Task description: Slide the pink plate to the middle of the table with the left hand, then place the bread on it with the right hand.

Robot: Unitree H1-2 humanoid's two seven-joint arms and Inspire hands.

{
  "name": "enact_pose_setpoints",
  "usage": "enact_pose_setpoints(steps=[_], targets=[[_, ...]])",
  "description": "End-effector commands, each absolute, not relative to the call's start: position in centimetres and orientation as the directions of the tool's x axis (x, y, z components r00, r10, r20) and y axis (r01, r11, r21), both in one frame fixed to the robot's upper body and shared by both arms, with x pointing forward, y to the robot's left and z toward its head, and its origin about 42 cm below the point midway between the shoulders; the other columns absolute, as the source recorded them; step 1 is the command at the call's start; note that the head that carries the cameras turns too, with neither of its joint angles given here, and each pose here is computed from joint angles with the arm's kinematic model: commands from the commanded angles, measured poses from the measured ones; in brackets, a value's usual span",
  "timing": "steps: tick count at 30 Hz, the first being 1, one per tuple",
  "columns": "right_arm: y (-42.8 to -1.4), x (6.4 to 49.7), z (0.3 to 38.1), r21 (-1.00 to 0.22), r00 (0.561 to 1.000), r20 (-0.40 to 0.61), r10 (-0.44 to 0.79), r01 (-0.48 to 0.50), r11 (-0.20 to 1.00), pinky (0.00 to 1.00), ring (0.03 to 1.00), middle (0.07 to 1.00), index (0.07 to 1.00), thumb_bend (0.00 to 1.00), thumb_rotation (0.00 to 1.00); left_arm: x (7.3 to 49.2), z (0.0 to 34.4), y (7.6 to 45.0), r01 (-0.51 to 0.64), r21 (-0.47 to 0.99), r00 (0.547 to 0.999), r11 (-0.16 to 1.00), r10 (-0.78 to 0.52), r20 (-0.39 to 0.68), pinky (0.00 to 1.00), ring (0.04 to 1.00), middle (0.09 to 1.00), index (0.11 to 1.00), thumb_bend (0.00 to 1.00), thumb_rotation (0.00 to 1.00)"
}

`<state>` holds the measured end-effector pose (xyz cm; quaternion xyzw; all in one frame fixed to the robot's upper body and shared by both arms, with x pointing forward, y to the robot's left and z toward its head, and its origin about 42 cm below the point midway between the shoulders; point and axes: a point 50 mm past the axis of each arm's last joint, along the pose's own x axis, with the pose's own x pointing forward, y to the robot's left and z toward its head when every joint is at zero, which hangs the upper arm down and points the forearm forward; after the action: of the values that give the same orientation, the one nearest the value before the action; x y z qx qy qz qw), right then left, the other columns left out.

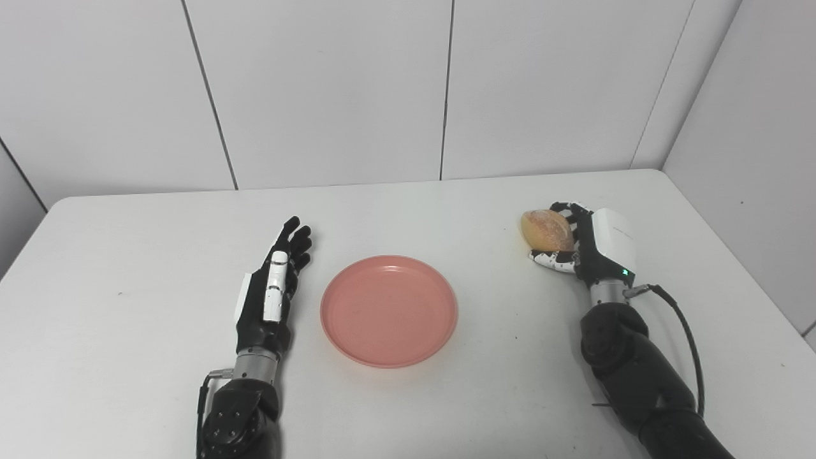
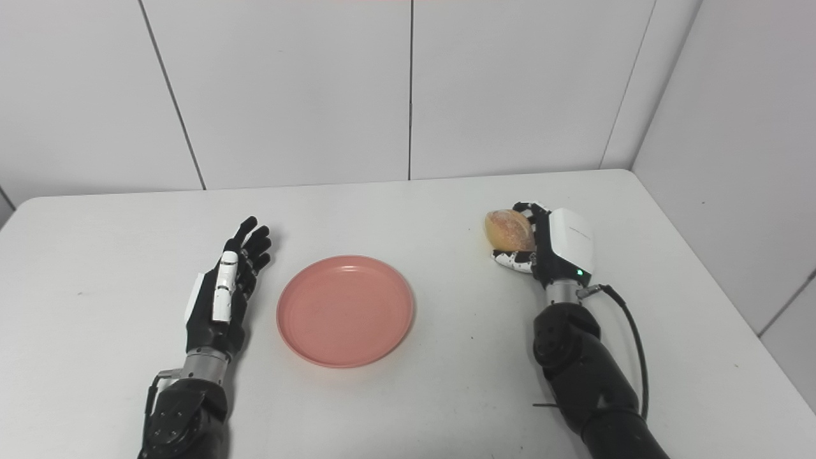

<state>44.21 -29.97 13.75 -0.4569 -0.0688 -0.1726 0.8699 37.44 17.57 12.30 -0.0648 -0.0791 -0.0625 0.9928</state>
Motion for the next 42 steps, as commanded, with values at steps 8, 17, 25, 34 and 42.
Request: enact_pose_setpoints(steps=[8, 17, 25, 34, 42], targets=[[-27.2, 44.3, 19.9, -0.617, 0.841, 0.53, -0.108, 0.47, 0.632, 0.38, 0.463, 0.529, 0.497, 0.5, 0.13, 37.9, 13.4, 15.8, 0.186, -0.091, 0.966, 0.978, -0.166, 0.196, 0.96, 0.951, 0.932, 0.922, 0.43, 1.0], [-22.5, 41.7, 22.5, -0.564, 0.836, 0.548, 0.009, 0.362, 0.742, 0.41, 0.472, 0.535, 0.495, 0.5, 0.13, 37.8, 13.7, 15.1, 0.189, -0.089, 0.968, 0.978, -0.17, 0.187, 0.97, 0.961, 0.943, 0.932, 0.41, 1.0], [-19.4, 39.6, 23.7, -0.554, 0.836, 0.538, 0.11, 0.252, 0.793, 0.35, 0.433, 0.536, 0.495, 0.5, 0.13, 37.9, 13.8, 14.5, 0.176, -0.11, 0.971, 0.978, -0.153, 0.185, 0.98, 0.963, 0.943, 0.927, 0.4, 1.0], [-15.9, 38.1, 23.6, -0.6, 0.827, 0.501, 0.254, 0.121, 0.79, 0.39, 0.465, 0.54, 0.495, 0.5, 0.12, 38.1, 13.8, 14.0, 0.171, -0.111, 0.972, 0.979, -0.149, 0.183, 0.99, 0.972, 0.953, 0.94, 0.42, 1.0], [-13.7, 37.9, 21.0, -0.666, 0.826, 0.419, 0.377, -0.002, 0.746, 0.38, 0.458, 0.534, 0.495, 0.5, 0.12, 38.3, 13.9, 13.4, 0.154, -0.095, 0.974, 0.983, -0.135, 0.183, 0.98, 0.97, 0.95, 0.936, 0.42, 1.0]])
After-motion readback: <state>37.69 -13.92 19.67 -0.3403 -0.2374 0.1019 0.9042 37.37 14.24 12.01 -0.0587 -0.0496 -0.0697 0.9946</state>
